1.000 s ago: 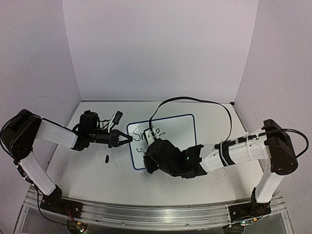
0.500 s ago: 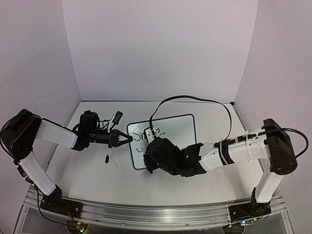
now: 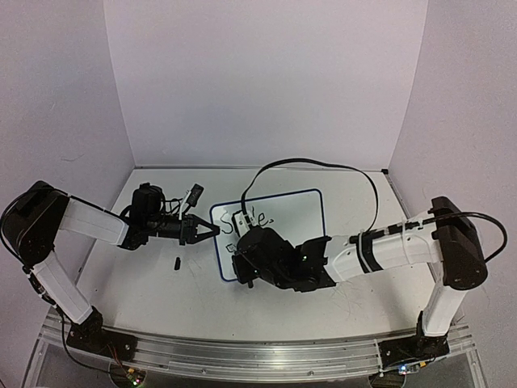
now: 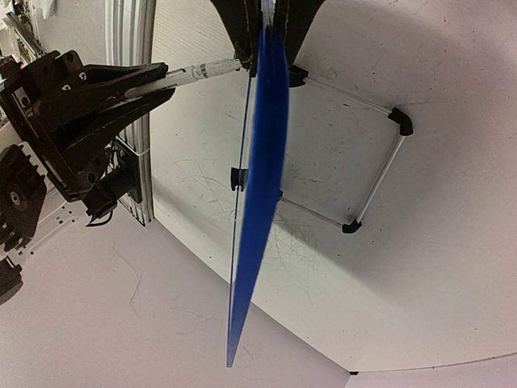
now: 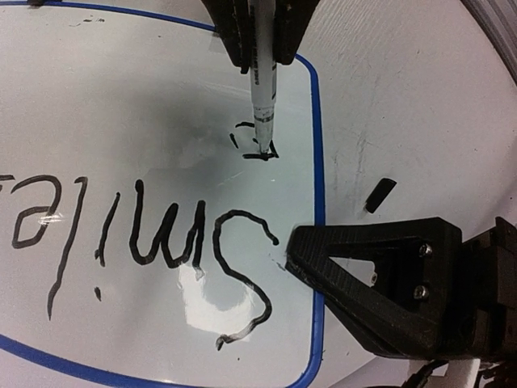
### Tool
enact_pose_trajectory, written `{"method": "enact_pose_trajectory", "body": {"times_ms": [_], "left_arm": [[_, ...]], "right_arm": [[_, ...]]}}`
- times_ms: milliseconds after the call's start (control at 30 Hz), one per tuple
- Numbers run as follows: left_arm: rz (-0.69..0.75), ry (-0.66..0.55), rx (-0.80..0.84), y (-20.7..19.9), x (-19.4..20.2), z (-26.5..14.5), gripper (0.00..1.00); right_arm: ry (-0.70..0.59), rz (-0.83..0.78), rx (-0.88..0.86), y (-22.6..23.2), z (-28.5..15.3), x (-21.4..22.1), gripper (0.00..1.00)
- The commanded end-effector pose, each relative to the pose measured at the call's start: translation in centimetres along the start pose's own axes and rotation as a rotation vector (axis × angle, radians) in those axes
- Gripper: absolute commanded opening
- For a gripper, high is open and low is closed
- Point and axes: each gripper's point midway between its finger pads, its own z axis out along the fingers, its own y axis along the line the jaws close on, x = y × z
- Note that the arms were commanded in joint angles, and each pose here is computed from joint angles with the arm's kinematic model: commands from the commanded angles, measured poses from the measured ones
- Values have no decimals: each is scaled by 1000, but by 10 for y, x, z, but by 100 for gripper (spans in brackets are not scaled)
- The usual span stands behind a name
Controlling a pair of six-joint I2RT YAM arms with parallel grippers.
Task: Write a sentence on the whiteboard
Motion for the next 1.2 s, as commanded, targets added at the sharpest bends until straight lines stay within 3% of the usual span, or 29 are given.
{"method": "enact_pose_trajectory", "body": {"times_ms": [0, 1167], "left_arm": [[3, 29, -61, 13, 9, 3, 0], [-2, 30, -59, 14, 9, 4, 0]], "right_arm": [[-8, -5, -2, 3, 5, -8, 0], [44, 39, 29, -12, -3, 10, 0]]}}
